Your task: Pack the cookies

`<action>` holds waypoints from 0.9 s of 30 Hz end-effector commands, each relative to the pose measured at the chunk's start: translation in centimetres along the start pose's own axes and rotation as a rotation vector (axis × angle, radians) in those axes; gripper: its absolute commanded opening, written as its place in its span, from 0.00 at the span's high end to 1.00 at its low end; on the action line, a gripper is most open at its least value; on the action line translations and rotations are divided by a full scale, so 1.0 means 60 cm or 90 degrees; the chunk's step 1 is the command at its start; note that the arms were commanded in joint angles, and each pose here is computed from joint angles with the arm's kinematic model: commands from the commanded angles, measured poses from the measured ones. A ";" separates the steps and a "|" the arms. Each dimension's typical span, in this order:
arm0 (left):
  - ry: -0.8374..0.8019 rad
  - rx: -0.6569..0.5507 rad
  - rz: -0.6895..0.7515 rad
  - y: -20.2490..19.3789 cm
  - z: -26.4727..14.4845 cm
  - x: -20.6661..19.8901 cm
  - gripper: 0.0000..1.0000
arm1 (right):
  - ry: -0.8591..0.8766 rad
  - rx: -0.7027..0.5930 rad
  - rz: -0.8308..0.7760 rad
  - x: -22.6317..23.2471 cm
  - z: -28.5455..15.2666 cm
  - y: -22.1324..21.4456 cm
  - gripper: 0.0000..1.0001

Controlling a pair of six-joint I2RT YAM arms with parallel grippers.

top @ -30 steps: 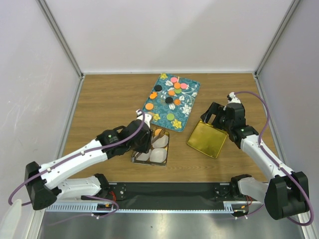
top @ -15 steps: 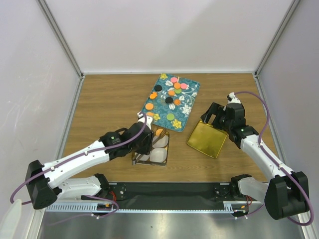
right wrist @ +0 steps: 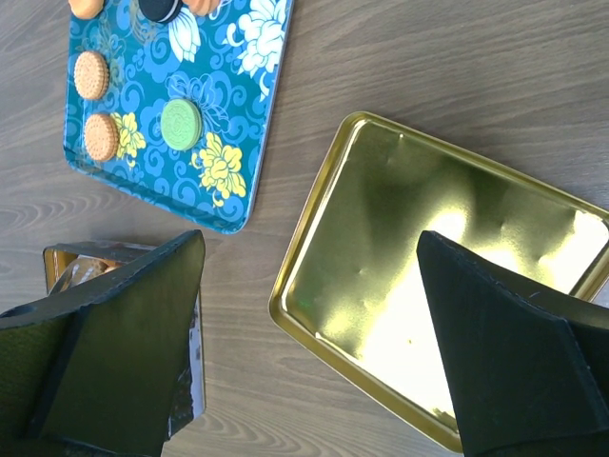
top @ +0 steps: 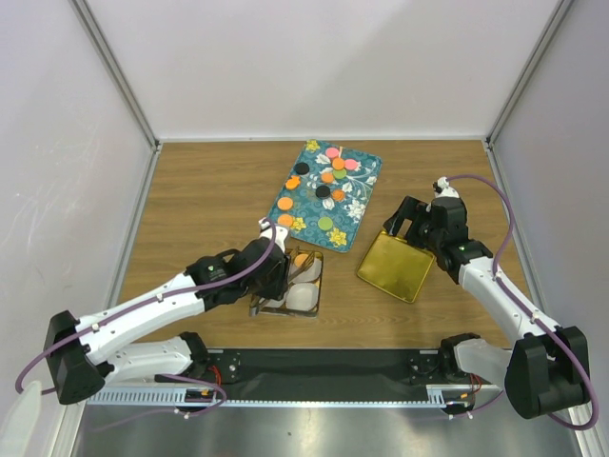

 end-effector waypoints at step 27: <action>-0.015 -0.057 0.014 0.054 -0.049 -0.013 0.48 | 0.014 -0.023 -0.017 0.020 -0.001 0.026 0.00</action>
Point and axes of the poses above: each gripper's point midway between its finger pads, its own z axis out along the fingers, its own x axis along the line the jaws close on, y = z × x, the point moved 3 cm from there along -z, back along the fingers, and after that the axes turned 4 degrees about z, right-handed, at the moved point
